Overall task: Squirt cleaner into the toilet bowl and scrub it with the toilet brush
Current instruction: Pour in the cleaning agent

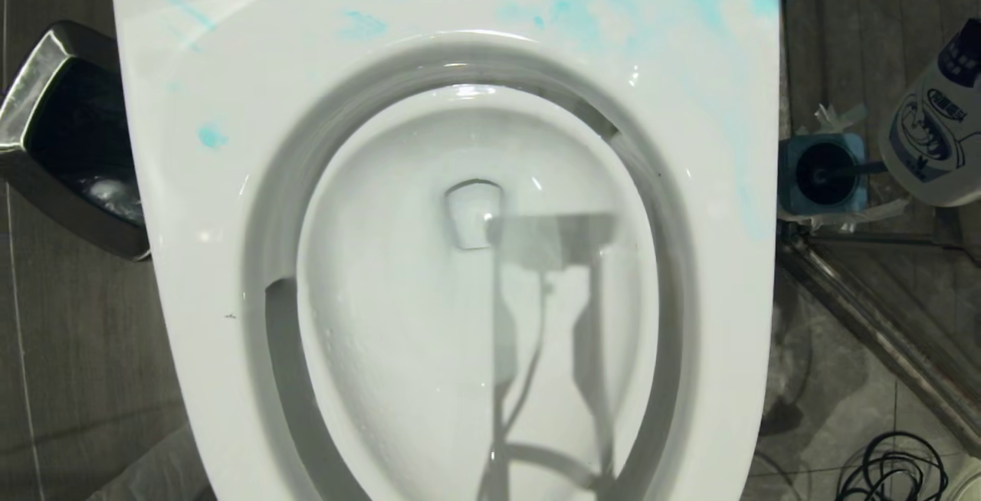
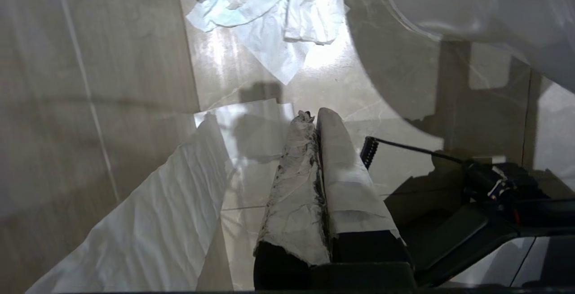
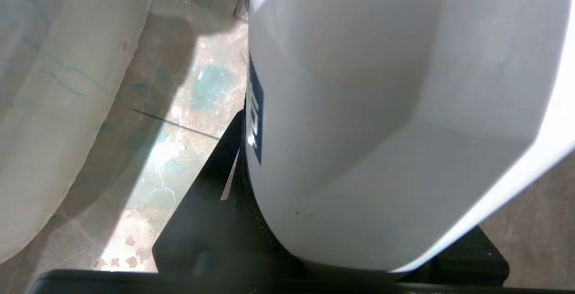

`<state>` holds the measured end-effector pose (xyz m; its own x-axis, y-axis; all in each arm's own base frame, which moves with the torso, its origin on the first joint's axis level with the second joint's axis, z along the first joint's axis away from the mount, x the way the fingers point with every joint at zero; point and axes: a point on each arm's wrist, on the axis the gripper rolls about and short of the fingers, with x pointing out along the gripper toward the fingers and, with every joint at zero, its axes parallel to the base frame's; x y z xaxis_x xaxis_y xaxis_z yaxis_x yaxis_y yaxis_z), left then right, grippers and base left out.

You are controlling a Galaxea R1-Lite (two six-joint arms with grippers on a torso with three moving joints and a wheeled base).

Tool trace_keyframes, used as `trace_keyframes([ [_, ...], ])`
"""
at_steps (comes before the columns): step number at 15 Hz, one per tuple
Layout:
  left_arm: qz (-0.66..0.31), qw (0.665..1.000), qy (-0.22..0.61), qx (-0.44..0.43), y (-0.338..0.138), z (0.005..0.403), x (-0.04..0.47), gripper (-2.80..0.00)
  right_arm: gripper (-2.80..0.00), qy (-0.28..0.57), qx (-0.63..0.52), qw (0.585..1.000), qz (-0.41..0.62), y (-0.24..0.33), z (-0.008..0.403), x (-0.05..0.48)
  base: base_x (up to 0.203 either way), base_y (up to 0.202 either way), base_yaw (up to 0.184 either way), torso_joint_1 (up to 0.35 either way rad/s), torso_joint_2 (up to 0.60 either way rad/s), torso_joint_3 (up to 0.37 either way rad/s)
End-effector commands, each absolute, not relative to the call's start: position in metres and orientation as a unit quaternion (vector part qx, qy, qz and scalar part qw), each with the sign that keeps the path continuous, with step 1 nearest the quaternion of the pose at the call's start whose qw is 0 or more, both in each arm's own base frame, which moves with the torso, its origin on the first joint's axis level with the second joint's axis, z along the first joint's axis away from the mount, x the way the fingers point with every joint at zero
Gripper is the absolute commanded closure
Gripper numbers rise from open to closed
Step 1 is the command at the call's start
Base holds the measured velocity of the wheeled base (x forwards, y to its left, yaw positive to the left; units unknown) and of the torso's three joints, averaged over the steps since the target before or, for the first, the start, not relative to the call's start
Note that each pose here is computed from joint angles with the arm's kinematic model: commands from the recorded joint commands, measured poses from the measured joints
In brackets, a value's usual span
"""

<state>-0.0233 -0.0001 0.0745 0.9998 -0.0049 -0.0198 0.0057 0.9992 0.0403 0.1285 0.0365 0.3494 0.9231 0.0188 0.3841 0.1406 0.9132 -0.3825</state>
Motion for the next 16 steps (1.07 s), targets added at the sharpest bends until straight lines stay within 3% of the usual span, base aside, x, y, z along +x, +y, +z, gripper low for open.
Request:
trace_keyframes([
  [1,0.0,1.0,0.01,0.014,0.0,0.075,-0.023,0.0,0.0,-0.184,-0.211,0.959,-0.028,0.04,0.346,0.137,0.0,0.0,0.0,0.002,0.0,0.171],
  [11,-0.002,1.0,0.01,0.016,0.0,0.075,-0.023,0.0,0.0,-0.161,-0.24,0.957,-0.026,0.068,0.349,0.16,0.0,0.0,0.0,0.002,0.0,0.2],
  [16,0.0,1.0,0.001,0.016,0.0,0.076,-0.023,0.0,0.0,-0.167,-0.315,0.934,-0.002,0.088,0.35,0.155,0.0,0.0,0.0,0.002,0.0,0.203],
])
